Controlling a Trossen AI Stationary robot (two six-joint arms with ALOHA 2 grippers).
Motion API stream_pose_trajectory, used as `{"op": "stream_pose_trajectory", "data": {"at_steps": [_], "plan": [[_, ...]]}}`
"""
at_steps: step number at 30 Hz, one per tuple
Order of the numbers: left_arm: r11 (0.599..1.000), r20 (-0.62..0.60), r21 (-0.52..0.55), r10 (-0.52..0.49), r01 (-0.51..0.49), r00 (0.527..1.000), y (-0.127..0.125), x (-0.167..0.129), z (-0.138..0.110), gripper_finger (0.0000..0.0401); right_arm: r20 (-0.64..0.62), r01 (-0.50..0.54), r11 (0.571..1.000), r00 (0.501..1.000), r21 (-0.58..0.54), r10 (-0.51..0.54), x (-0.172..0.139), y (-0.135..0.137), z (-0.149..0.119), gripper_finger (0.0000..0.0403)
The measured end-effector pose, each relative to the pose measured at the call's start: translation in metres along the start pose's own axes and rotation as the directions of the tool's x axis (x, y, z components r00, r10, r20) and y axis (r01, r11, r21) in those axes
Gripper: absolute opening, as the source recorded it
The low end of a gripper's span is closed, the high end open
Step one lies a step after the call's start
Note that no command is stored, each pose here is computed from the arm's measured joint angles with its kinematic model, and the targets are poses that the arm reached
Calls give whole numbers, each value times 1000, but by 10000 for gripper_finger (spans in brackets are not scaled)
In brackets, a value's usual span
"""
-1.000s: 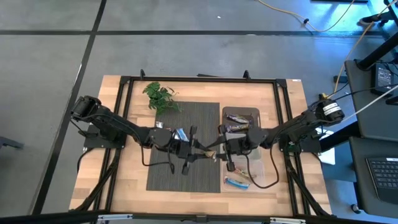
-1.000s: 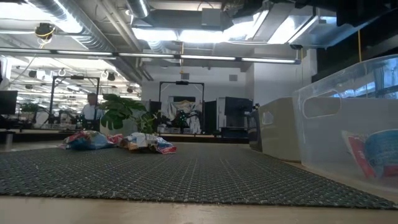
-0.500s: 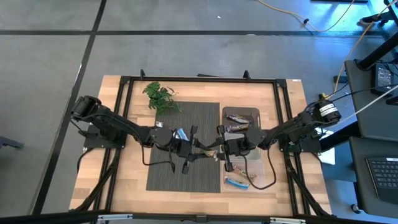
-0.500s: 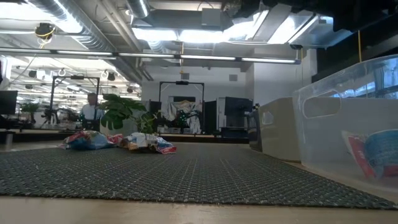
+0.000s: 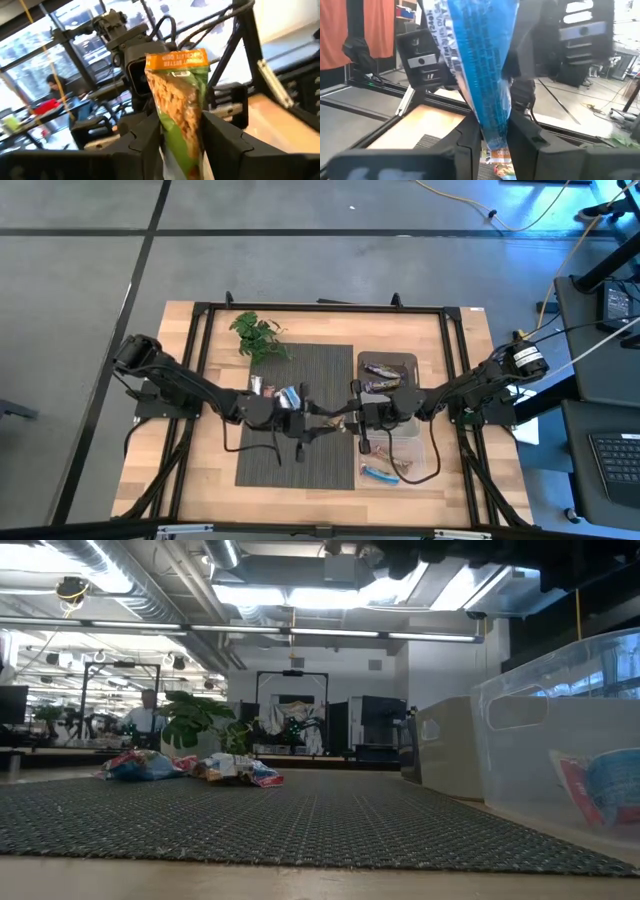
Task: Pick and place Granola Bars by type
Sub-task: Put the yellow granola bar into the gray bin
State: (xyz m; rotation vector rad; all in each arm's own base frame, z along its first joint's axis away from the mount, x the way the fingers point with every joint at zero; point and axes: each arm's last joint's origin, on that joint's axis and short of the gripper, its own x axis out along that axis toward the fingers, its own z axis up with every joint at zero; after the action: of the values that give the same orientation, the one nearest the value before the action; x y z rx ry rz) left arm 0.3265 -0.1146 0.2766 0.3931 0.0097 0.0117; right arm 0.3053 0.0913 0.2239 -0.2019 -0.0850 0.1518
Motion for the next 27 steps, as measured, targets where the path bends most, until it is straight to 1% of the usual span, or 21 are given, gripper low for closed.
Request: {"op": "stream_pose_trajectory", "data": {"at_steps": [5,7,9,12,15,18,20,21,24,27], "plan": [[998,-77,17,60,-59,995,-5,-11,5,152,-34,0,1000,999,1,0,-2,0,0,82],[998,-107,7,69,-69,992,-6,-17,8,156,-100,20,1000,995,-4,-20,-5,-2,-1,82],[997,-147,-15,70,-73,987,-6,-24,10,158,-176,36,999,984,19,-32,-10,-3,-1,82],[994,-247,-55,82,-98,966,-3,-34,7,159,-297,44,995,955,87,-17,-23,-7,3,82],[985,-353,-79,119,-156,928,2,-40,-1,159,-415,75,982,910,171,3,-41,-10,9,82],[977,-439,-81,142,-197,887,6,-43,-11,159,-519,128,962,854,239,15,-59,-14,12,82],[973,-492,-89,143,-213,859,9,-44,-19,159,-587,176,943,809,284,25,-70,-15,11,82],[970,-517,-98,143,-224,844,11,-44,-23,159,-629,202,933,777,298,32,-76,-16,10,82],[948,-601,-144,144,-285,786,19,-46,-35,159,-757,290,906,651,308,49,-92,-16,0,82],[917,-669,-209,120,-340,733,28,-48,-46,159,-855,378,882,516,280,51,-105,-15,-10,82]]}}
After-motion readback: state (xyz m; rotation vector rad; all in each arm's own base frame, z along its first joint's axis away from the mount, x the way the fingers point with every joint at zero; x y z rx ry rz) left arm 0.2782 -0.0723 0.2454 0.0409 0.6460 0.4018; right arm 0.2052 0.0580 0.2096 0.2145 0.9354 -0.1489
